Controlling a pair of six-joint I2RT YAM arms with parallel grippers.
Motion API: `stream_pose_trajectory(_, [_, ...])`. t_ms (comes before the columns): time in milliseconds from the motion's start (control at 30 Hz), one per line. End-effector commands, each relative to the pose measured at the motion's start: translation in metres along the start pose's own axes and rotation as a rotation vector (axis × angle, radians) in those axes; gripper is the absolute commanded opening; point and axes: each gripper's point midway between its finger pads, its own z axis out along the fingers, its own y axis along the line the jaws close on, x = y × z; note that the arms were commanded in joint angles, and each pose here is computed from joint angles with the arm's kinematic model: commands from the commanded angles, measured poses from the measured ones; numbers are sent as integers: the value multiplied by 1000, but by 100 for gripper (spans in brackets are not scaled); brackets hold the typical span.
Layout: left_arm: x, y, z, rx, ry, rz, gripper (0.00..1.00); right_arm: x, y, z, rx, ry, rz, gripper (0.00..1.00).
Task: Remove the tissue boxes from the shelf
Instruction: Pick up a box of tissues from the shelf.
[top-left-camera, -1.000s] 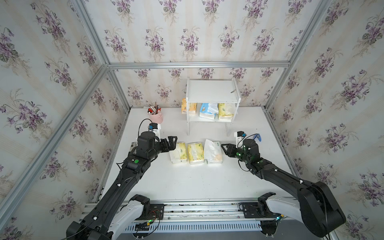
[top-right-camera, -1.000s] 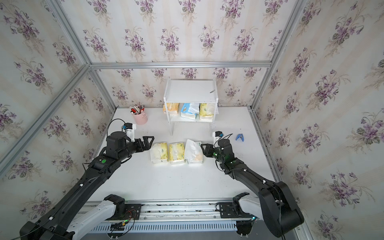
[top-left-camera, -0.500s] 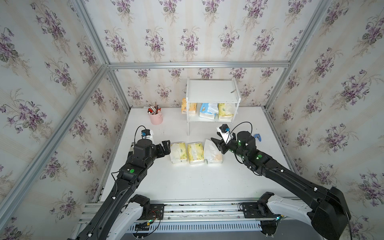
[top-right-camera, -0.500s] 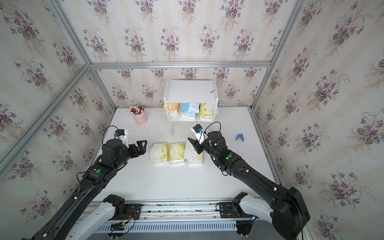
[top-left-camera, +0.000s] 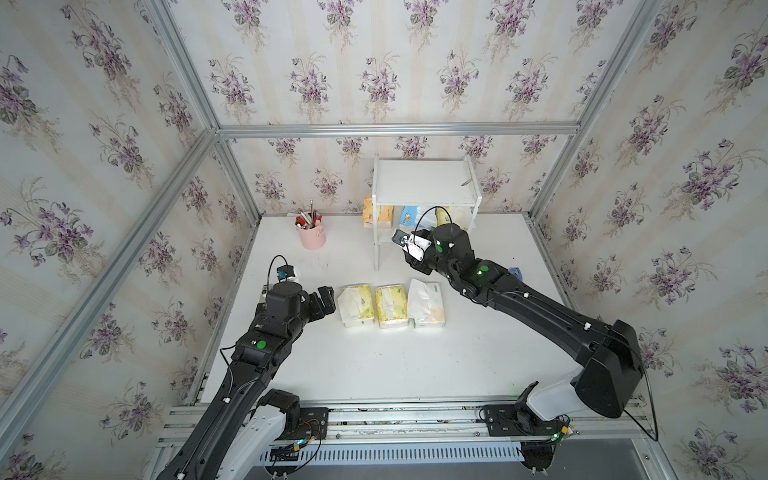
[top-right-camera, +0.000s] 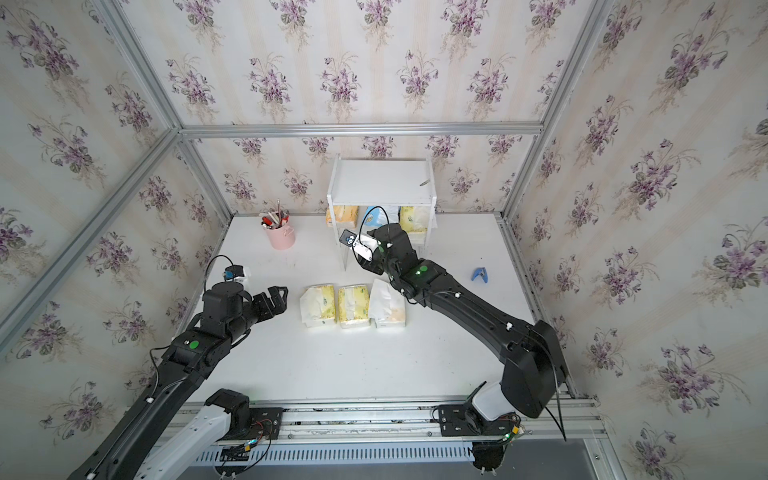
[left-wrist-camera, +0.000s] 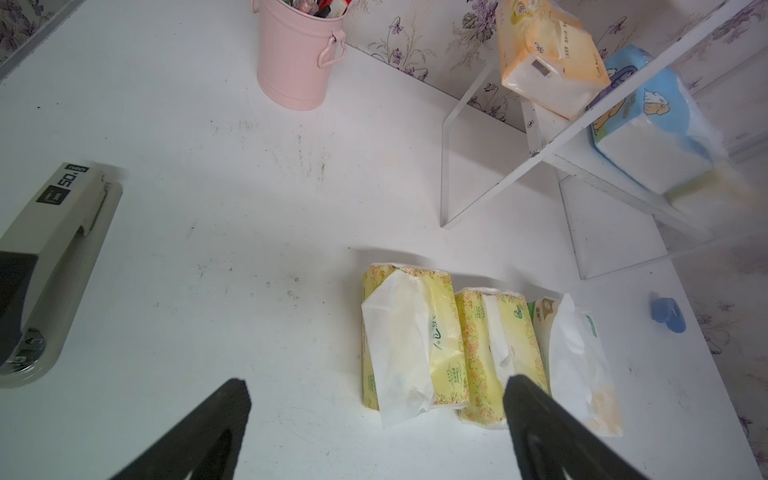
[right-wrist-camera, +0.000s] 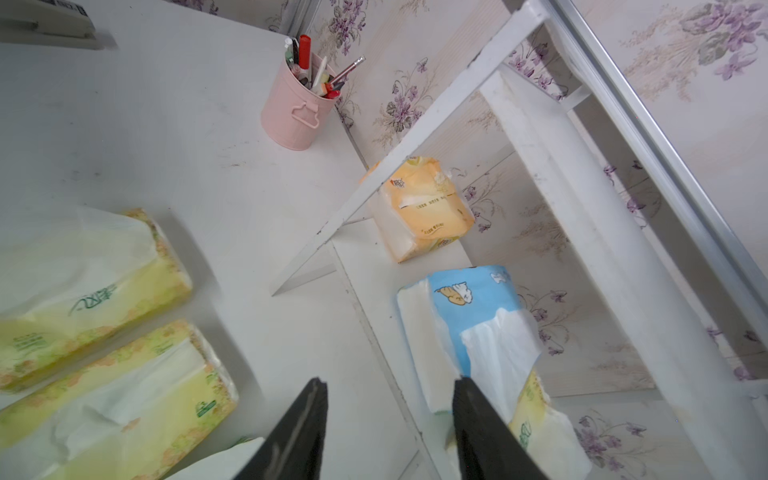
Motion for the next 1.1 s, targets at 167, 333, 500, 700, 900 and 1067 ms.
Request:
stream_pose_trajectory(167, [3,7,-3,-18,2,-5,99,18,-10,32,32,173,-239,50])
stream_pose_trajectory(333, [4,7,-2,-16,7,-6,99,25,-12,56,26,246,-322,47])
stream_pose_trajectory(500, [5,6,-1,-12,11,-8,99,39,-14,77,7,313,-341,44])
stream_pose_trajectory(700, [4,6,-1,-12,10,-8,99,52,-19,91,11,352,-336,44])
stream_pose_trajectory(900, [3,5,0,-8,13,-8,99,67,-21,101,14,395,-331,42])
stream_pose_trajectory(1067, [3,4,2,-7,15,-9,99,78,-14,103,-11,423,-321,34])
